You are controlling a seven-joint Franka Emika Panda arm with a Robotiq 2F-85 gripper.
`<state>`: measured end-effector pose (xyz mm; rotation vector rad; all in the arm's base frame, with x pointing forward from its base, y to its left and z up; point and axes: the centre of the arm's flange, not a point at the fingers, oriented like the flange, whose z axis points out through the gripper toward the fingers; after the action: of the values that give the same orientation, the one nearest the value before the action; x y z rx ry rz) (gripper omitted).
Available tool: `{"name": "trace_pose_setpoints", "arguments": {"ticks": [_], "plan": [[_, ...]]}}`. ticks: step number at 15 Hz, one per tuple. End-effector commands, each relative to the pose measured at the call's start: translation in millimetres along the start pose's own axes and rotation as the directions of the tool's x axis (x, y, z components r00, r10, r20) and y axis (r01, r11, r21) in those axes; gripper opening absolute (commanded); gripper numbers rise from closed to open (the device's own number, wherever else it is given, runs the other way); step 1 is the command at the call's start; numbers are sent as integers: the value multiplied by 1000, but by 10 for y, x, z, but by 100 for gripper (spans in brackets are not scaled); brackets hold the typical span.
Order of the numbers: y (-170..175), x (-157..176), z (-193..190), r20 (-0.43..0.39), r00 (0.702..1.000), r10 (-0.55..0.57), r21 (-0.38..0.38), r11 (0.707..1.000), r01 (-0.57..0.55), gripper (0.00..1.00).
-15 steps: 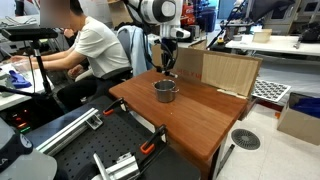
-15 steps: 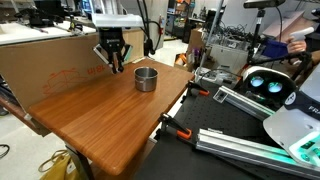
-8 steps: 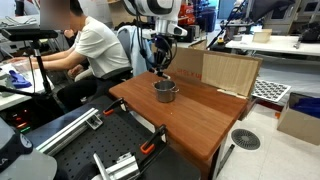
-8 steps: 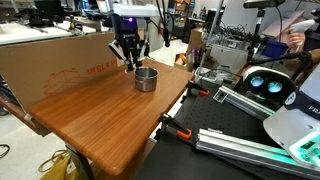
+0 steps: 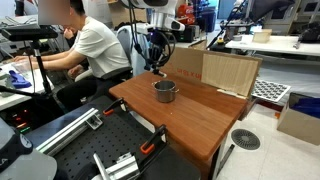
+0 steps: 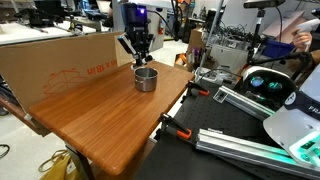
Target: Pick the markup and place it in the pot
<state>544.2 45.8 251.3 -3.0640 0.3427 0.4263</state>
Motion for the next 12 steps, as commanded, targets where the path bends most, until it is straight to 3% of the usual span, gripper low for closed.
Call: {"name": "trace_pose_setpoints", "arguments": {"ticks": [1,6,9,12], "plan": [[162,-165,51,28,999,-44,5,999,44,5],[349,-86,165,64,998,-22,12,1000,22,5],[393,3,184,44,999,5,28,1000,-7,5],[358,140,244,80,996,29,3,1000,-30,5]]}}
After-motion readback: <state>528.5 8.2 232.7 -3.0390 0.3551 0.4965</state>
